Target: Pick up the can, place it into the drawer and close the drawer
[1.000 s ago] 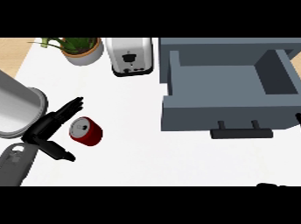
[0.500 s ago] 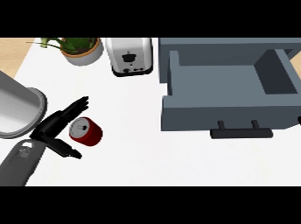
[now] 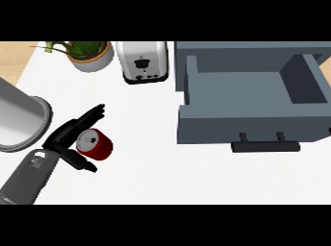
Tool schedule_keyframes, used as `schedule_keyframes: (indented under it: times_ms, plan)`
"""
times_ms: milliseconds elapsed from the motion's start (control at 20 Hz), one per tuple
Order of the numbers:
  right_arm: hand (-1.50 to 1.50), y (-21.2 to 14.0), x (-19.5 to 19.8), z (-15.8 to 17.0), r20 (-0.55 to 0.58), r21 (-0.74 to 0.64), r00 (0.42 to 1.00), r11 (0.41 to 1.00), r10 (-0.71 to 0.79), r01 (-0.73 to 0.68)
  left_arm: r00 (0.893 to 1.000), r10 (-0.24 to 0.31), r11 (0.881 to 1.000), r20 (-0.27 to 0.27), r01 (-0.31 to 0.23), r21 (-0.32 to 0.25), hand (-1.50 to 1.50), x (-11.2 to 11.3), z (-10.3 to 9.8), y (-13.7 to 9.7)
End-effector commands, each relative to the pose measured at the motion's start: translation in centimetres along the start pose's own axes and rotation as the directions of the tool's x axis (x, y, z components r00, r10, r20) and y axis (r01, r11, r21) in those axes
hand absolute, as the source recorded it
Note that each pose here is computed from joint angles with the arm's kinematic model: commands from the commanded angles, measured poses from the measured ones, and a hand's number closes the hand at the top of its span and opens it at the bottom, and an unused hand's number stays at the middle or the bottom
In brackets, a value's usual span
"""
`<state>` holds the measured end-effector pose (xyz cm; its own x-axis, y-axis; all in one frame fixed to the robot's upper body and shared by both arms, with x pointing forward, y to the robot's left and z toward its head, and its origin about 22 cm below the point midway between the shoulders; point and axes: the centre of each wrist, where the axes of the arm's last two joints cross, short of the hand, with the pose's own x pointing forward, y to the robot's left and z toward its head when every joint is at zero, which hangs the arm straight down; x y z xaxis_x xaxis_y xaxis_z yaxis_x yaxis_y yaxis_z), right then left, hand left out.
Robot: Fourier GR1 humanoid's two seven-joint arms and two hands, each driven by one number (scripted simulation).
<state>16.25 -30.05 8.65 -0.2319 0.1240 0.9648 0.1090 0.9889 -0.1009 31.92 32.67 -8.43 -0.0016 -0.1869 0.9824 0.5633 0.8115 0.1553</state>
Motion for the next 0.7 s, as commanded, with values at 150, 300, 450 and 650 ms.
schedule_keyframes:
  times_ms: [150,300,450,650]
  plan:
    - [-1.5,2.0,1.7,0.4,0.004,0.002,1.0,1.0,-0.016,0.016,0.995,0.073,0.995,0.066,-0.068,-0.077,-1.5,0.0,-1.1,-0.7]
    - [-1.5,-0.8,1.0,-0.1,0.01,-0.001,1.0,1.0,-0.021,0.021,0.994,0.075,0.992,0.078,-0.067,-0.111,-1.5,-1.0,-1.8,-3.3]
    - [-1.5,1.3,0.9,1.0,0.003,-0.009,1.0,1.0,-0.014,0.014,0.991,0.097,0.988,0.091,-0.084,-0.132,-1.5,-0.9,-2.4,-4.1]
    - [-1.5,-0.1,1.3,-0.4,0.028,-0.012,0.999,1.0,-0.019,0.02,0.991,0.094,0.987,0.096,-0.081,-0.135,1.5,-0.7,-2.2,-3.3]
